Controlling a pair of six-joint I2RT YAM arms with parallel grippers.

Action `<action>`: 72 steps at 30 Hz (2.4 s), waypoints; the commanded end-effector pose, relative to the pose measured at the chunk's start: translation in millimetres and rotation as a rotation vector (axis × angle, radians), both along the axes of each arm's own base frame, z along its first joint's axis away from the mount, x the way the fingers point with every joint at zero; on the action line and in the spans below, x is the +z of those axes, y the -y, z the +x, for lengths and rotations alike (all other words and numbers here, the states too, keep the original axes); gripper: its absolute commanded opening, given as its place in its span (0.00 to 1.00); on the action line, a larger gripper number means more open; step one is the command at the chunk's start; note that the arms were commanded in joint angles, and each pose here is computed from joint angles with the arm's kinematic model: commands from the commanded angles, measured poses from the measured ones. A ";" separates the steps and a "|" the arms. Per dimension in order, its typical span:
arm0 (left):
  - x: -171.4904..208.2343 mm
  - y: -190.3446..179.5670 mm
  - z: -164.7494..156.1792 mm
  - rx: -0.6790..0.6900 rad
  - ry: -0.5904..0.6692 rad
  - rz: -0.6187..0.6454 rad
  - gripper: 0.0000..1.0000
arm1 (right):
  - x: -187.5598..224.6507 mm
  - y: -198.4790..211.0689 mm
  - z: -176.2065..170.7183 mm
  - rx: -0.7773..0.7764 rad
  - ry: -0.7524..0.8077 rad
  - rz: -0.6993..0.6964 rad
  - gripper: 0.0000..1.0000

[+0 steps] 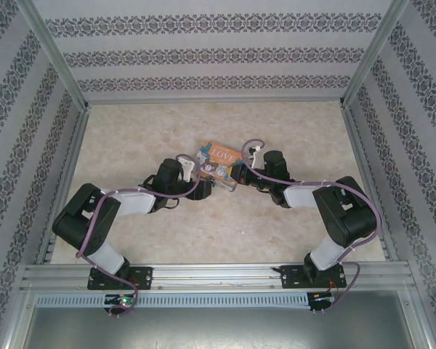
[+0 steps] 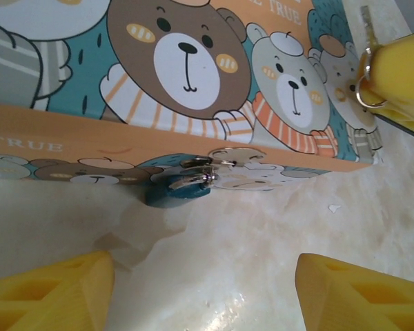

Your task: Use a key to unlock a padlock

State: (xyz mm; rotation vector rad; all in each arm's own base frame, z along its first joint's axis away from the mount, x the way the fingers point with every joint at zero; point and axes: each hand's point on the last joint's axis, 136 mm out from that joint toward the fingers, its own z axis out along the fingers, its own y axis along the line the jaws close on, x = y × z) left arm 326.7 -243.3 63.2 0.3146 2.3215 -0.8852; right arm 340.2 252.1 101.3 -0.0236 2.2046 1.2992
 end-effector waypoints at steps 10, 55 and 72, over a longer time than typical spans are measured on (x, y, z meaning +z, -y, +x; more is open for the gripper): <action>3.4 13.2 23.6 -0.050 0.079 -0.034 0.69 | -43.8 8.2 -23.5 -0.008 -0.159 -0.091 0.00; -29.2 34.9 20.0 -0.080 -0.006 -0.074 0.51 | -40.1 6.6 -23.1 -0.002 -0.154 -0.105 0.00; -34.6 42.9 14.0 -0.098 -0.006 -0.028 0.50 | -39.1 5.9 -22.9 -0.002 -0.151 -0.108 0.00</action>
